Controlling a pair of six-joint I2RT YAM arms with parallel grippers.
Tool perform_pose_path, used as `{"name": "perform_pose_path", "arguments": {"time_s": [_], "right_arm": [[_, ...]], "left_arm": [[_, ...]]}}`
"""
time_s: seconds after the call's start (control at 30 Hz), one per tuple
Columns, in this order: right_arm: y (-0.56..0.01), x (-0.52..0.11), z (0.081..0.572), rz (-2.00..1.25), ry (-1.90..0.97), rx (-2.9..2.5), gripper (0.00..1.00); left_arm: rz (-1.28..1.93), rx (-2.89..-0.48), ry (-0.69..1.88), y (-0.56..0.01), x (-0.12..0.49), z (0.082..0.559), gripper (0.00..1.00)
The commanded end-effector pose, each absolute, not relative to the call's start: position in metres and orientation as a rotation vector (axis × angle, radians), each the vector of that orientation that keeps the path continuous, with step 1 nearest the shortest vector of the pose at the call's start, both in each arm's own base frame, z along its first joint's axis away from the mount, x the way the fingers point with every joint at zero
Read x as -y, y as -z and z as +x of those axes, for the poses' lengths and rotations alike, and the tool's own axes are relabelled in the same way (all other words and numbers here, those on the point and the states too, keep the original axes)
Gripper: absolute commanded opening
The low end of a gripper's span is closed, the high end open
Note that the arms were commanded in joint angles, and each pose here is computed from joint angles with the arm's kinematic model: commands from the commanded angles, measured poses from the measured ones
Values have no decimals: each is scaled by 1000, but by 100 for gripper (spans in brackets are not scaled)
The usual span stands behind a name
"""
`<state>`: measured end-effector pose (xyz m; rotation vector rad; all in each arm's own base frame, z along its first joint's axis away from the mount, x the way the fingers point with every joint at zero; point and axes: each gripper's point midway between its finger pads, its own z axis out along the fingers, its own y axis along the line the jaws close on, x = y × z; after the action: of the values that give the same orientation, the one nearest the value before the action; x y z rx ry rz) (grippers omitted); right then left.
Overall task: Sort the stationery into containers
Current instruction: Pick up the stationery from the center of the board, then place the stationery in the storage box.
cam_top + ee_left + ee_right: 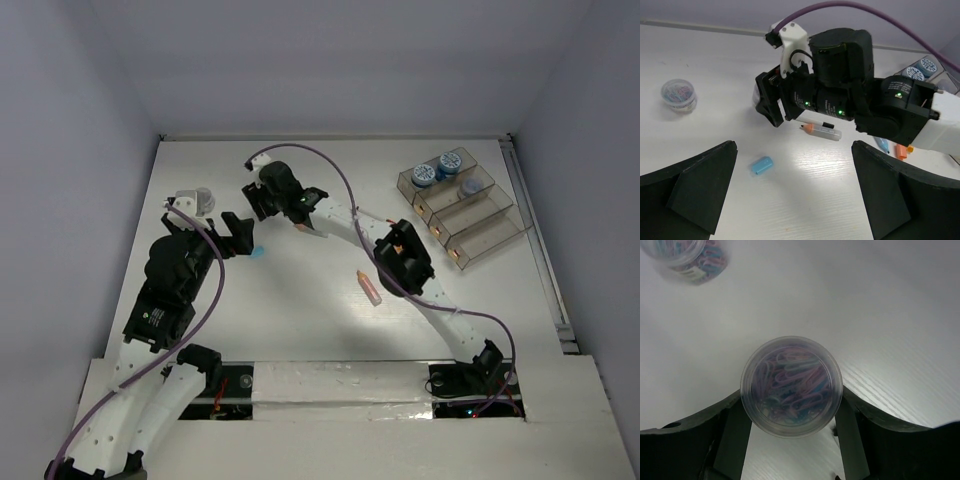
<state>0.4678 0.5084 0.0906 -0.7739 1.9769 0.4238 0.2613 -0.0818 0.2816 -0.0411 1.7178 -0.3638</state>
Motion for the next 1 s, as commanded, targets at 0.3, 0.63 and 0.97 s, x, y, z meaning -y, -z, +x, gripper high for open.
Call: {"name": "perform_pose_path", "arguments": {"time_s": [0.3, 0.63, 0.97], "right_arm": [[-303, -253, 524, -112, -276, -1730, 45], [-252, 0, 498, 341, 45, -1877, 45], [-201, 29, 495, 425, 91, -1980, 45]], "left_arm": [[98, -1720, 516, -283, 115, 259, 99], [125, -1698, 538, -288, 121, 251, 99], [131, -1709, 536, -285, 123, 252, 99]]}}
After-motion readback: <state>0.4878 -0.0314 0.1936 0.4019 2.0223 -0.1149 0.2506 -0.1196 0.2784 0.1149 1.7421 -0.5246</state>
